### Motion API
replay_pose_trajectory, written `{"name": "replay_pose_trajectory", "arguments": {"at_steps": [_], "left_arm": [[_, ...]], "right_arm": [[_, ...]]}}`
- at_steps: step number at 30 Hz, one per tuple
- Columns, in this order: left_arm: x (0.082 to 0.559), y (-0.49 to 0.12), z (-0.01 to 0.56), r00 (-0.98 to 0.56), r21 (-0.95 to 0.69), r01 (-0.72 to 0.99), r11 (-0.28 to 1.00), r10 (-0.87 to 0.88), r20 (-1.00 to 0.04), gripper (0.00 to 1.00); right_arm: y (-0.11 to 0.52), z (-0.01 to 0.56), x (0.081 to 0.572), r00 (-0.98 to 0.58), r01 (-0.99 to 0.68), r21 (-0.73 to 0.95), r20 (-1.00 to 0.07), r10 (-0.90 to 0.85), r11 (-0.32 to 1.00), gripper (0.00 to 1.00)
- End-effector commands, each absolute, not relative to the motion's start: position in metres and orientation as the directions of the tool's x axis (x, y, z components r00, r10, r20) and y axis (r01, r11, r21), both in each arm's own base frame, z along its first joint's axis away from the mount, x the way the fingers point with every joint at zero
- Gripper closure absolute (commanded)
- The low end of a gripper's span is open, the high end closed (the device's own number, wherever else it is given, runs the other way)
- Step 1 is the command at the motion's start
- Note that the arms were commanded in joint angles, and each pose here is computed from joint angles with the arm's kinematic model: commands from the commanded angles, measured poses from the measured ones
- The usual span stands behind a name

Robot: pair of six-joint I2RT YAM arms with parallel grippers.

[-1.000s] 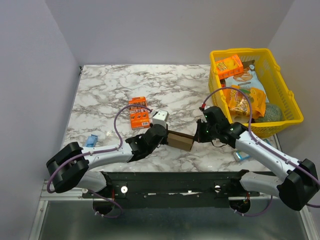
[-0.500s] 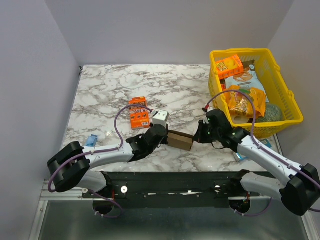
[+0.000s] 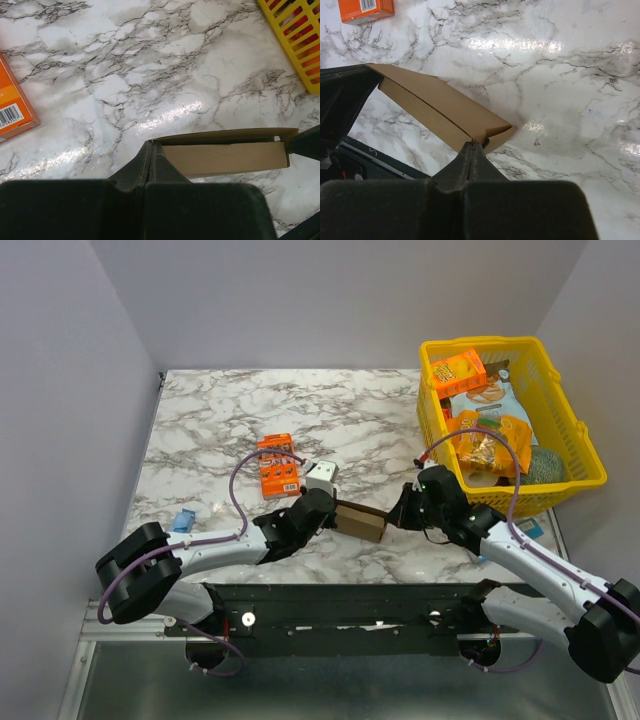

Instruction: Fold the paper box

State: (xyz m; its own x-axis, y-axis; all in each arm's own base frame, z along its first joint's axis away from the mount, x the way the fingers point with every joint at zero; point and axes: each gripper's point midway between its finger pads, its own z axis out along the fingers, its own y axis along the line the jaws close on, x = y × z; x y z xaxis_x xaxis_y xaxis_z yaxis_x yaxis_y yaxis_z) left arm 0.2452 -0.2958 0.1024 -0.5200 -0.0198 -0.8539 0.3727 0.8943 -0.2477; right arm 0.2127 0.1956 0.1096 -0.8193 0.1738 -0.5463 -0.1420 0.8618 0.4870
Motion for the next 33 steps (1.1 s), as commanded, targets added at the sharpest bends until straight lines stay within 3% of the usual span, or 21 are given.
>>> {"name": "replay_pose_trajectory", "arguments": {"at_steps": [1,25,33], "left_arm": [[0.202,-0.26,0.027,-0.67,-0.093,0.4,0.912,0.222,-0.709,1.0],[0.202,-0.258,0.028,-0.667,-0.106,0.384,0.917,0.197,-0.719,1.0],[0.2,-0.258,0.027,-0.668,-0.108,0.39,0.914,0.201,-0.717,1.0]], "right_arm": [[0.198,0.103,0.209,-0.825,-0.123,0.509,-0.529,0.197,0.852,0.99],[0.166,0.048,0.168,-0.882,-0.09,0.352,-0.462,0.09,0.932,0.99],[0.174,0.041,0.16,-0.889,-0.084,0.367,-0.448,0.096,0.926,1.0]]}}
